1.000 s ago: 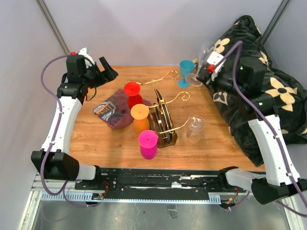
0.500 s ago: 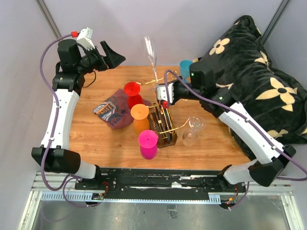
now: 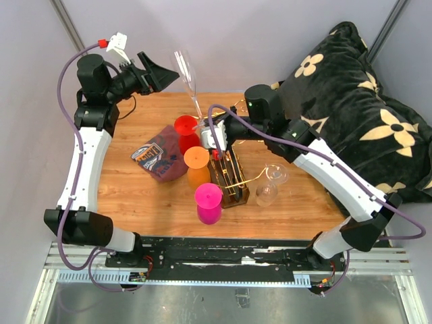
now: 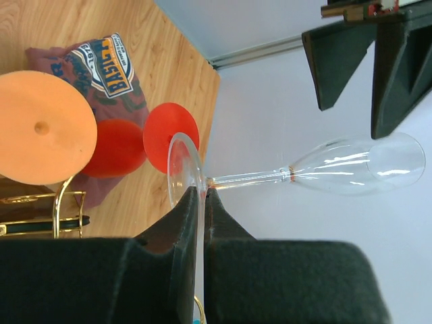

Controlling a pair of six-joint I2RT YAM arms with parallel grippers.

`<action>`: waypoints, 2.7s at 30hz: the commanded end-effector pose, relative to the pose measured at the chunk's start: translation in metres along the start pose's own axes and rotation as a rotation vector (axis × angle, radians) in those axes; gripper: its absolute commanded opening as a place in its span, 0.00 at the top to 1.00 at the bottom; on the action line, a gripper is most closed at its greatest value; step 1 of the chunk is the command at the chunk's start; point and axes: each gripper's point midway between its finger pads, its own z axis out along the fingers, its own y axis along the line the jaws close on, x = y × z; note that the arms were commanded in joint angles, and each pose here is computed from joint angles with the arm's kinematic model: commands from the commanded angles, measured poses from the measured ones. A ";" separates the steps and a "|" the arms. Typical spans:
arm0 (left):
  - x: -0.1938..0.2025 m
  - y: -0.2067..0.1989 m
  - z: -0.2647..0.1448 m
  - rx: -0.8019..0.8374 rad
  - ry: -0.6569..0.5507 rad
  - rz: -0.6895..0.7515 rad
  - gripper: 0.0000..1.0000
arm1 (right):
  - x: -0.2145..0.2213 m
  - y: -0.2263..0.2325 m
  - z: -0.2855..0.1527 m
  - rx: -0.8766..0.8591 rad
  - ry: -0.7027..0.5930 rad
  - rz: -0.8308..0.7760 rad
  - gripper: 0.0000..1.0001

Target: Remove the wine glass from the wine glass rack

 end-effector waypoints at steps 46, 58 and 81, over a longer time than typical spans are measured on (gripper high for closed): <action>-0.076 0.102 0.013 -0.292 -0.193 0.112 0.92 | -0.018 -0.024 -0.051 0.239 0.103 0.025 0.01; -0.084 0.241 -0.007 -0.817 -0.392 0.400 0.91 | 0.002 -0.030 -0.103 0.437 0.118 0.141 0.01; -0.021 0.355 0.032 -1.075 -0.512 0.551 1.00 | 0.036 0.034 -0.091 0.393 0.229 0.798 0.02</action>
